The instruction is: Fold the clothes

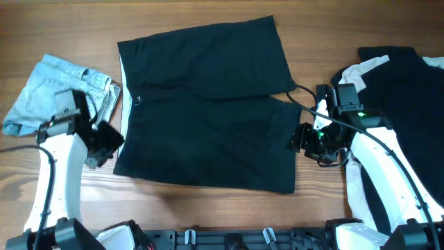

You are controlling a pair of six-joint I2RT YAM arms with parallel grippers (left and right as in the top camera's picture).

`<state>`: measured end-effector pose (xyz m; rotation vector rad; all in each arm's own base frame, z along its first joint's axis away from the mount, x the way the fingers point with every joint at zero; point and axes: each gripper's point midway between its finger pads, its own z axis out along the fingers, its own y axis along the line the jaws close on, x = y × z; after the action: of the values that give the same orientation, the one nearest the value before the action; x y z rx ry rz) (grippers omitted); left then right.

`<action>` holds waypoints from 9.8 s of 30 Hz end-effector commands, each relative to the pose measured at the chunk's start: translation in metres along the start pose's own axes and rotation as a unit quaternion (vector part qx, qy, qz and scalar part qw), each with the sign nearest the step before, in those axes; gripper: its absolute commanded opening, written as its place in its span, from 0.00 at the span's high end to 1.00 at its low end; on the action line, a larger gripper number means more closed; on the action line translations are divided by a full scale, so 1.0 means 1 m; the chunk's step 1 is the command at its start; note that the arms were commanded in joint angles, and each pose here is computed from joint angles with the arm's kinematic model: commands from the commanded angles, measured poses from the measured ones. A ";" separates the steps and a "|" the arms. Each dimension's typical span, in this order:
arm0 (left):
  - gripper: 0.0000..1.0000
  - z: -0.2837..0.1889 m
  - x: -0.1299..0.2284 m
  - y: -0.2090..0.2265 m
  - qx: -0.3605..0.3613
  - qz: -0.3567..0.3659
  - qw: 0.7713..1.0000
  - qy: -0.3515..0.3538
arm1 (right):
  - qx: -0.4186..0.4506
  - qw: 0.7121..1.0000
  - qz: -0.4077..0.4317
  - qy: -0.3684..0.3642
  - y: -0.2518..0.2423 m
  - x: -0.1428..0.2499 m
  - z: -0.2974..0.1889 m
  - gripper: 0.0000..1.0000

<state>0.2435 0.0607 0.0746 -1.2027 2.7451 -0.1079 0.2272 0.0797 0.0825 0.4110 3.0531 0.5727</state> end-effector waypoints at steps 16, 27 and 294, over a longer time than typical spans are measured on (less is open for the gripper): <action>0.96 0.063 0.052 0.020 0.054 -0.078 0.993 0.077 | 0.033 0.999 0.010 0.009 -0.023 0.013 0.020 0.30; 0.96 0.062 0.059 0.023 0.048 -0.074 0.992 0.090 | -0.005 0.989 0.104 0.106 -0.042 0.083 0.071 0.45; 0.00 0.063 -0.002 -0.128 0.181 0.305 0.934 0.036 | 0.001 0.990 -0.093 0.102 0.015 -0.023 0.112 0.93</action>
<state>0.3445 -0.0211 0.0349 -0.3705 2.8393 -0.5181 0.2723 0.1323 0.0058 0.0119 3.1602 0.6820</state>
